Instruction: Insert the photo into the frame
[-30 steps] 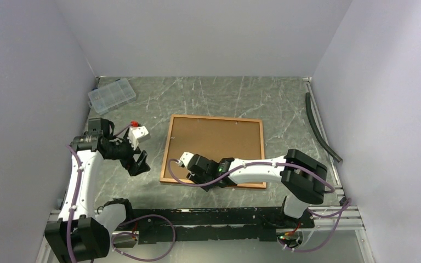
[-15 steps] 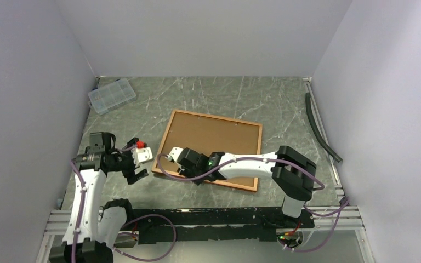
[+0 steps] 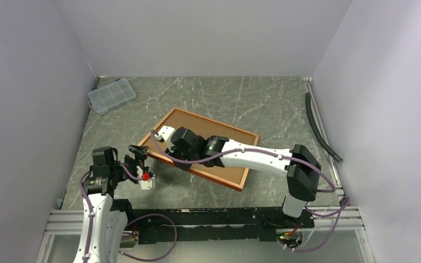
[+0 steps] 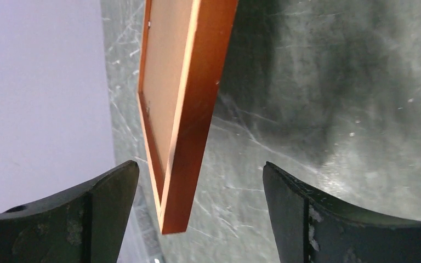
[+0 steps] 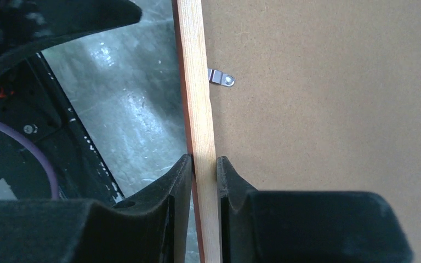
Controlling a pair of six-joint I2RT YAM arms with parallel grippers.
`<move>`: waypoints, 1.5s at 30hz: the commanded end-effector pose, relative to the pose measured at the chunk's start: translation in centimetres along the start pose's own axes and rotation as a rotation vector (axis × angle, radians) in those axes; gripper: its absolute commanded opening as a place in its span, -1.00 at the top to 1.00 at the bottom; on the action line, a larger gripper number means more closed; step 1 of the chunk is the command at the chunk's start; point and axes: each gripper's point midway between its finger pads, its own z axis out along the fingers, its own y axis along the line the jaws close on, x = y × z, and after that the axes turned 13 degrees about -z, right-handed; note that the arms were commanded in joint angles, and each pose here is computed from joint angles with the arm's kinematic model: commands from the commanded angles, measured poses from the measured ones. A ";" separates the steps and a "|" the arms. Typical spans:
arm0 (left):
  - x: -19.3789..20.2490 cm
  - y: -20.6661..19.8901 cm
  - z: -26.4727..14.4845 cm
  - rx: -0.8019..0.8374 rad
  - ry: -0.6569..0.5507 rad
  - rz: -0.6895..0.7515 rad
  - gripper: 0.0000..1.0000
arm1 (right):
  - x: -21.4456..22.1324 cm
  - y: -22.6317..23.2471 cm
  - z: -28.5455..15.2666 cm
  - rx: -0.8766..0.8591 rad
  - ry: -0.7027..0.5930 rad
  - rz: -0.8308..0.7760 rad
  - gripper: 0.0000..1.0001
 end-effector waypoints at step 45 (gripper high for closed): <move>-6.2 7.9 -1.8 0.048 -0.126 0.021 0.84 | -1.0 -5.2 -9.0 0.414 0.124 -0.436 -0.27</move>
